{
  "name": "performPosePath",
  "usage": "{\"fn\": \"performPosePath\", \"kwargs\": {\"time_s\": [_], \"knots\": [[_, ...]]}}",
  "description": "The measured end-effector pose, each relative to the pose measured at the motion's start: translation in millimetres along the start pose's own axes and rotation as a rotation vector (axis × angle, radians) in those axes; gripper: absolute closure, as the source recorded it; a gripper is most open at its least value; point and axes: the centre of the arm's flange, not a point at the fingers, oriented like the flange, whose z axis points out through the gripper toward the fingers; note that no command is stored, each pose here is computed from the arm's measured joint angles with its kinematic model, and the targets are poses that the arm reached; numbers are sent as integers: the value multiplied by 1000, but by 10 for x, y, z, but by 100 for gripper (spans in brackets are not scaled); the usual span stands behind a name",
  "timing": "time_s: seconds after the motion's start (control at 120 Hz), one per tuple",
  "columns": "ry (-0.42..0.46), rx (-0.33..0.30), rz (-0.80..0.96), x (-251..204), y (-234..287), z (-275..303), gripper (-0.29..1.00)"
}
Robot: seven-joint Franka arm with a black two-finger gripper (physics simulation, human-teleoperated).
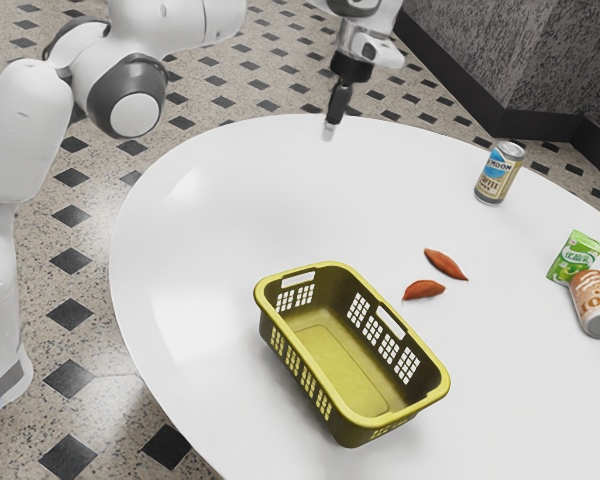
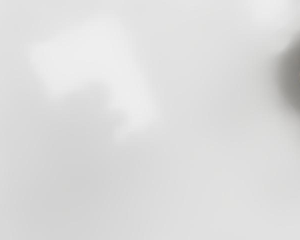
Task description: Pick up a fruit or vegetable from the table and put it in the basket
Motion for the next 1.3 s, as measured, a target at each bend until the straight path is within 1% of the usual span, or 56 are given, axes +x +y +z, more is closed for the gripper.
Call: {"fn": "performPosePath", "kwargs": {"time_s": [0.083,0.192,0.217,0.25,0.292,0.317,0.333,0.367,0.408,0.442,0.483,0.542,0.65,0.758,0.842,1.067,1.3], "knots": [[65,45,100,44,-79,-72,0],[112,94,218,93,-95,-154,0],[132,118,246,60,-41,-271,0],[199,186,297,-133,231,-709,0],[305,287,392,-505,868,-1371,0],[341,325,460,-590,1219,-1574,0],[347,341,502,-568,1397,-1620,0],[319,358,578,-296,1614,-1508,0],[252,366,655,249,1720,-1141,0],[189,357,692,760,1615,-678,0],[134,351,715,1267,1387,-113,0],[112,369,726,1645,1041,387,0],[155,419,718,1851,468,732,0],[211,425,767,2135,297,1136,0],[246,450,785,2245,160,1308,1],[295,513,827,2429,30,1566,2],[319,536,864,2595,17,1846,4]]}}
